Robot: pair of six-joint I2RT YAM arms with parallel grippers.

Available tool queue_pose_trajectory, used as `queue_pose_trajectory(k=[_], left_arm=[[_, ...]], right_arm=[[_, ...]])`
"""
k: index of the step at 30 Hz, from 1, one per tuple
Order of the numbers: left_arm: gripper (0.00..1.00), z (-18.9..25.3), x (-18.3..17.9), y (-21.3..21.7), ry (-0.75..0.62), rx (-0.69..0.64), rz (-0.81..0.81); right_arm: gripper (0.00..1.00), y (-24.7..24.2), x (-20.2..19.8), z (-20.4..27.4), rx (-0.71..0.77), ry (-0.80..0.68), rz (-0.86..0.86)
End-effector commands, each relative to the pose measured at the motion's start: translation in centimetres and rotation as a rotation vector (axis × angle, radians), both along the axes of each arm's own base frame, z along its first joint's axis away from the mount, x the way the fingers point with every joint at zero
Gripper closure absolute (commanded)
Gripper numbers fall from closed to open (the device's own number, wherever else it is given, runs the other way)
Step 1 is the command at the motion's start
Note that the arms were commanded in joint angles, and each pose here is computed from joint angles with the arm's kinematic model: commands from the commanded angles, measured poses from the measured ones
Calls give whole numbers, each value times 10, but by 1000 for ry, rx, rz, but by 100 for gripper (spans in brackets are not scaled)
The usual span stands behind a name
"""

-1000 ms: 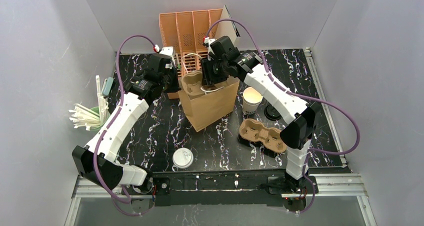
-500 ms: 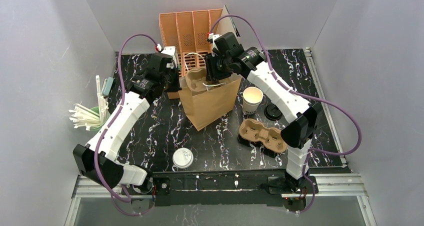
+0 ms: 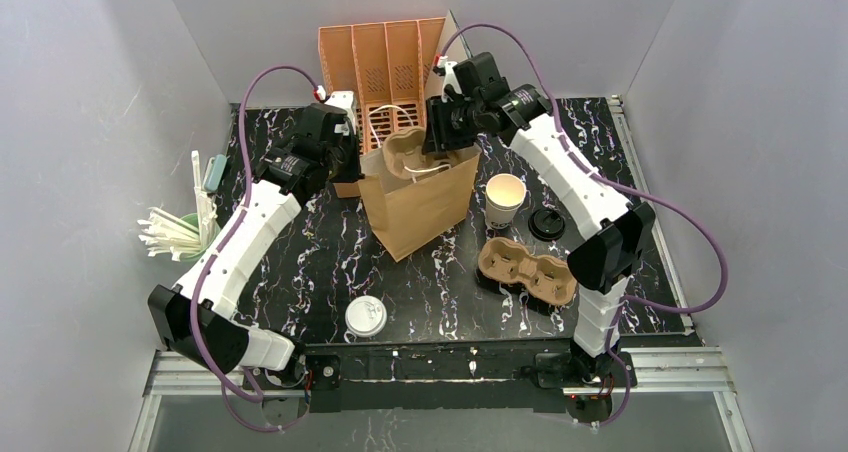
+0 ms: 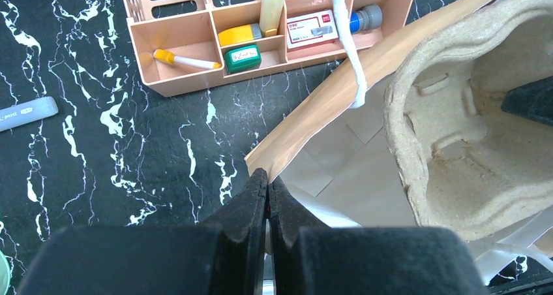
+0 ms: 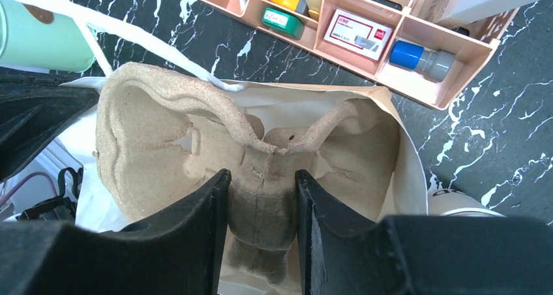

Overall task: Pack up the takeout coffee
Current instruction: Place the cup tray in the takeout bag.

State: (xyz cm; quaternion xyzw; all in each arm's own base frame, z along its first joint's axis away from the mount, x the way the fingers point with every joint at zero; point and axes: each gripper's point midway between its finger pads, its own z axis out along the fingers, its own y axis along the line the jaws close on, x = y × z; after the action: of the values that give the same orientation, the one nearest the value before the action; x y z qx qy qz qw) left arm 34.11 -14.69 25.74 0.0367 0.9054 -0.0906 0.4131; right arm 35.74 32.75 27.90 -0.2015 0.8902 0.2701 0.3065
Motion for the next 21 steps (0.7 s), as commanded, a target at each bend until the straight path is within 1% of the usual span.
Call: queue_pose_trajectory(k=[1, 3, 7, 13, 18, 21], left_arm=[[100, 3, -5, 7, 16, 32, -3], [100, 2, -4, 6, 19, 30, -6], [100, 6, -3, 1, 12, 11, -15], [100, 12, -2, -4, 8, -15, -27], [100, 14, -4, -11, 15, -50, -51], [100, 17, -6, -13, 18, -61, -57]], right_arm=[[59, -14, -1, 5, -34, -35, -22], [59, -14, -2, -5, -97, -50, -28], [59, -6, -10, -17, -179, -85, -27], [58, 1, -20, -29, -263, -155, -12], [63, 3, -23, -35, -262, -210, 4], [63, 3, -27, -35, -239, -227, 21]])
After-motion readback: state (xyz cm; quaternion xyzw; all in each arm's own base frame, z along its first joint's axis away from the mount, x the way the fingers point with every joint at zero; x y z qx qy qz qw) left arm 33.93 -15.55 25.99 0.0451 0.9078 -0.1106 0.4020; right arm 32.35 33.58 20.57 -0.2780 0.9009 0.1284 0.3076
